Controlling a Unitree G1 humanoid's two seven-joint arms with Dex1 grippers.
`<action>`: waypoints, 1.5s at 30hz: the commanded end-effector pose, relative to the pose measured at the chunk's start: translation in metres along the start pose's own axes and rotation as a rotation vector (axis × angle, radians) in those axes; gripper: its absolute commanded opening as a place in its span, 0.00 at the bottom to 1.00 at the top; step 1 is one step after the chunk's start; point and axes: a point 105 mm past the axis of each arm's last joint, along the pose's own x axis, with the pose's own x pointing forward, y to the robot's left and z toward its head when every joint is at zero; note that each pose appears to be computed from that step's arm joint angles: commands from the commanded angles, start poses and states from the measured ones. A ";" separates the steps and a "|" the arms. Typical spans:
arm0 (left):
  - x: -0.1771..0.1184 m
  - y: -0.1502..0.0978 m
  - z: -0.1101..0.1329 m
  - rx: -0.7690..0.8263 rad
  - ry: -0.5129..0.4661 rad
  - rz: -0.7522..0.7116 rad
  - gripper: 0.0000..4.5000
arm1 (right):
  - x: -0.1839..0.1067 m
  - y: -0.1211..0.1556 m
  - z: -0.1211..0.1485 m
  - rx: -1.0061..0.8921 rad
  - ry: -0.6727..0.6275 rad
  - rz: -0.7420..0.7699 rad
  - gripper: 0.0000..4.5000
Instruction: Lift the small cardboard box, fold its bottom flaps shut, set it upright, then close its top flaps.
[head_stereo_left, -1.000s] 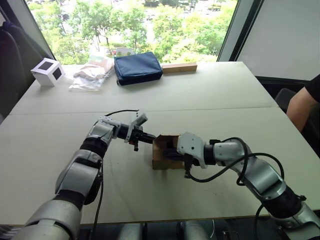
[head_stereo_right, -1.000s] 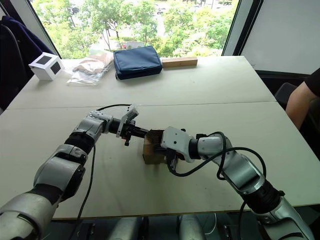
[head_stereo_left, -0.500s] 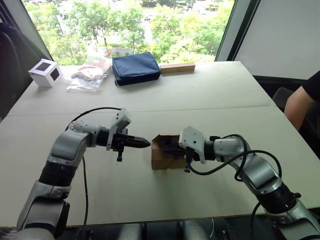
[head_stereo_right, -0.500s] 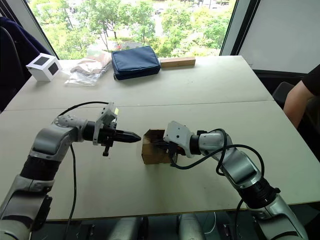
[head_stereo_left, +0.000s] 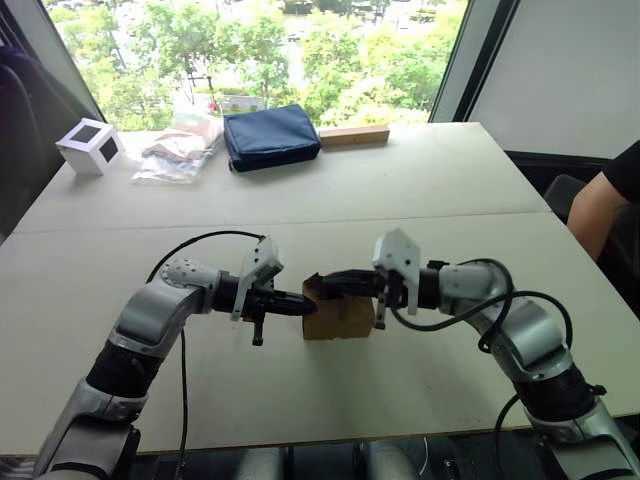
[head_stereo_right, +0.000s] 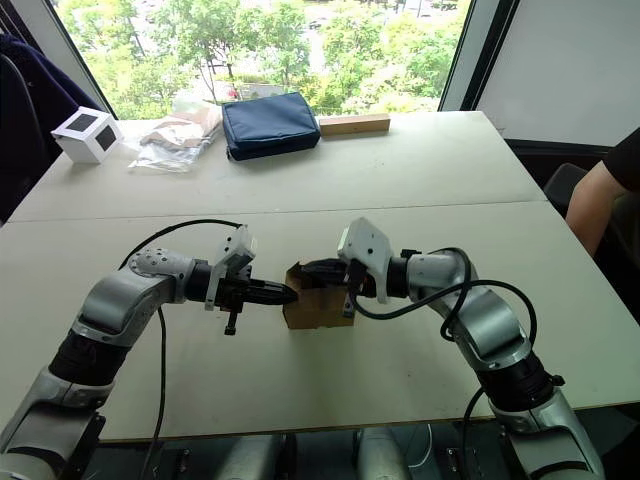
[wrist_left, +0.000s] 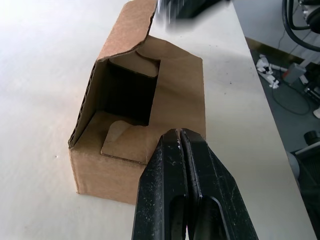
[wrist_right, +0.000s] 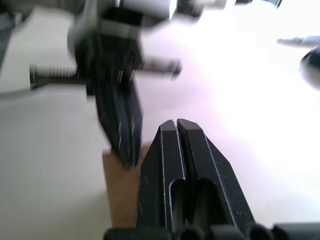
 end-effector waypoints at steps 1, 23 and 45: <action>0.002 0.001 0.001 0.013 0.006 0.001 0.01 | 0.001 -0.015 0.004 -0.030 0.006 -0.083 0.00; -0.016 0.013 0.027 -0.024 -0.114 0.067 0.01 | 0.004 0.011 -0.059 -0.065 0.264 -0.010 0.00; 0.012 0.037 0.032 -0.007 -0.156 0.134 0.01 | -0.009 0.039 -0.035 -0.098 0.188 0.055 0.00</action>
